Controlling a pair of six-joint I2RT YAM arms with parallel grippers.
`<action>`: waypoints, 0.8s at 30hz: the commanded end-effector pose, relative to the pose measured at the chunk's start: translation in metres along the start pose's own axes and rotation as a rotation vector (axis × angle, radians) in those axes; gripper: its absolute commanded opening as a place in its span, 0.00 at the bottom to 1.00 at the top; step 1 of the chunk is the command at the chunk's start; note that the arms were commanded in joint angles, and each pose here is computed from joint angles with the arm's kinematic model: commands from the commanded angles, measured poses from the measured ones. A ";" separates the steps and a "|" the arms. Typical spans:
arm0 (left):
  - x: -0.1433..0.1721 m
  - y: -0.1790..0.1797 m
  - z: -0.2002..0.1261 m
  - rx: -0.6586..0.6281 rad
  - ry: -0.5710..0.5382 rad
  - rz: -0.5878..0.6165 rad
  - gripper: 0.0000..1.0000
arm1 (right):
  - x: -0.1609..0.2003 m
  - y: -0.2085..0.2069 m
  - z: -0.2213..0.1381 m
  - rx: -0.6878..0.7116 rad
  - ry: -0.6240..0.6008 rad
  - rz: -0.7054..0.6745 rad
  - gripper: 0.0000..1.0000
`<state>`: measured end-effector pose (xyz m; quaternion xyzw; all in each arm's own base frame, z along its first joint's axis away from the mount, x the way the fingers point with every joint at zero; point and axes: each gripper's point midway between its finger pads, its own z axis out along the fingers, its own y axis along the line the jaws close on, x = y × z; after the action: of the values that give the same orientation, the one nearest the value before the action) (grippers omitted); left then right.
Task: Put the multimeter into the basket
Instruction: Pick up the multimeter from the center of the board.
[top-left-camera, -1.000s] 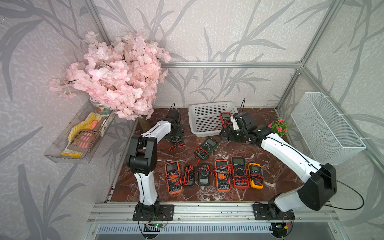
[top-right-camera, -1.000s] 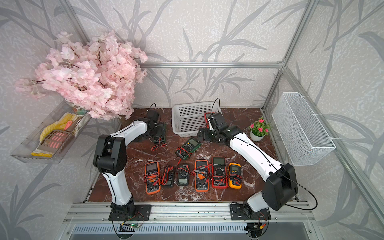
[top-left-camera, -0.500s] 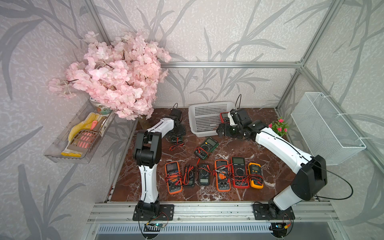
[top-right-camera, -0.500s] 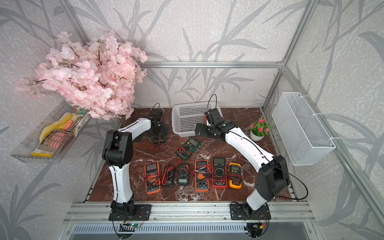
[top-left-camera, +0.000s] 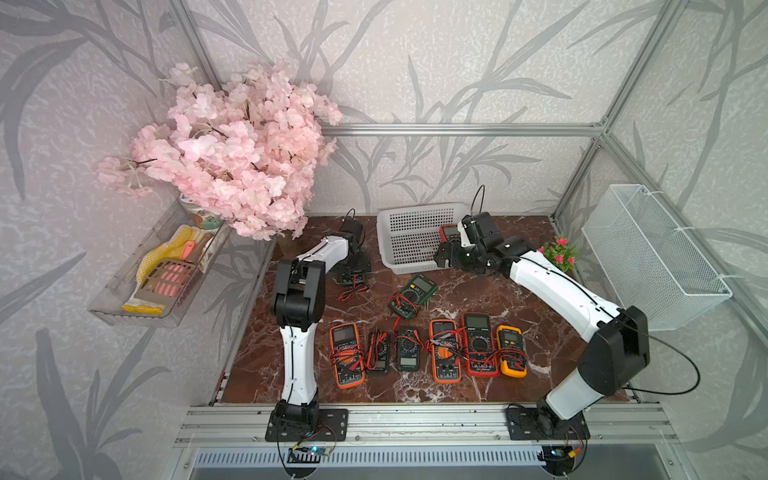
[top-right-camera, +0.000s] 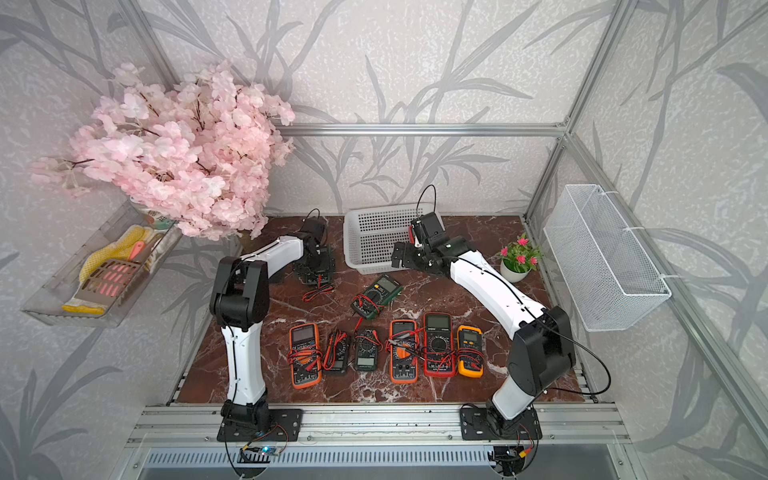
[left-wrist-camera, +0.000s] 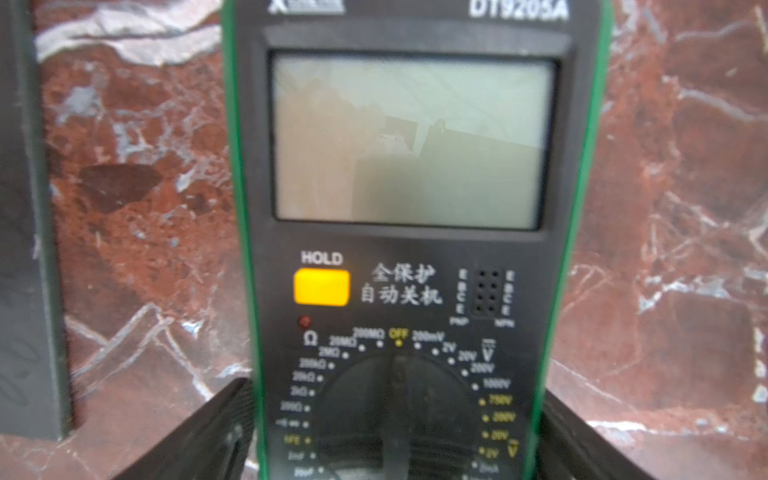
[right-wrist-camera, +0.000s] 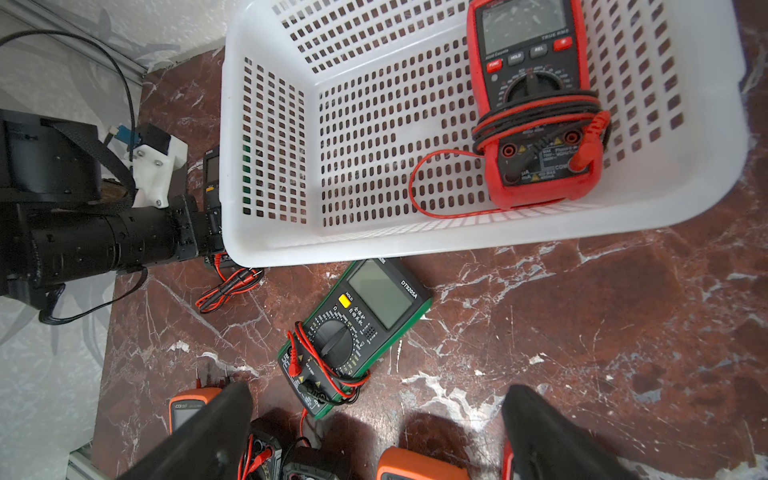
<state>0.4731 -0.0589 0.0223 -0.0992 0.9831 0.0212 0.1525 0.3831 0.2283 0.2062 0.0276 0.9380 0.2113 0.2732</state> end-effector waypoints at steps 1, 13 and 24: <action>0.000 0.001 0.002 0.006 0.020 -0.003 0.87 | -0.008 -0.001 -0.003 0.002 -0.016 0.011 0.99; -0.015 0.001 -0.027 0.014 -0.029 -0.046 0.49 | -0.009 -0.006 -0.004 -0.005 -0.015 0.022 0.99; -0.052 -0.013 -0.093 0.086 -0.148 -0.103 0.42 | -0.013 -0.012 -0.002 -0.013 -0.014 0.043 0.99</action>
<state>0.4868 -0.0620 0.0694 -0.1329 0.9755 0.0018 0.1752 0.3901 0.2169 0.2070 0.0419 0.9365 0.2175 0.2718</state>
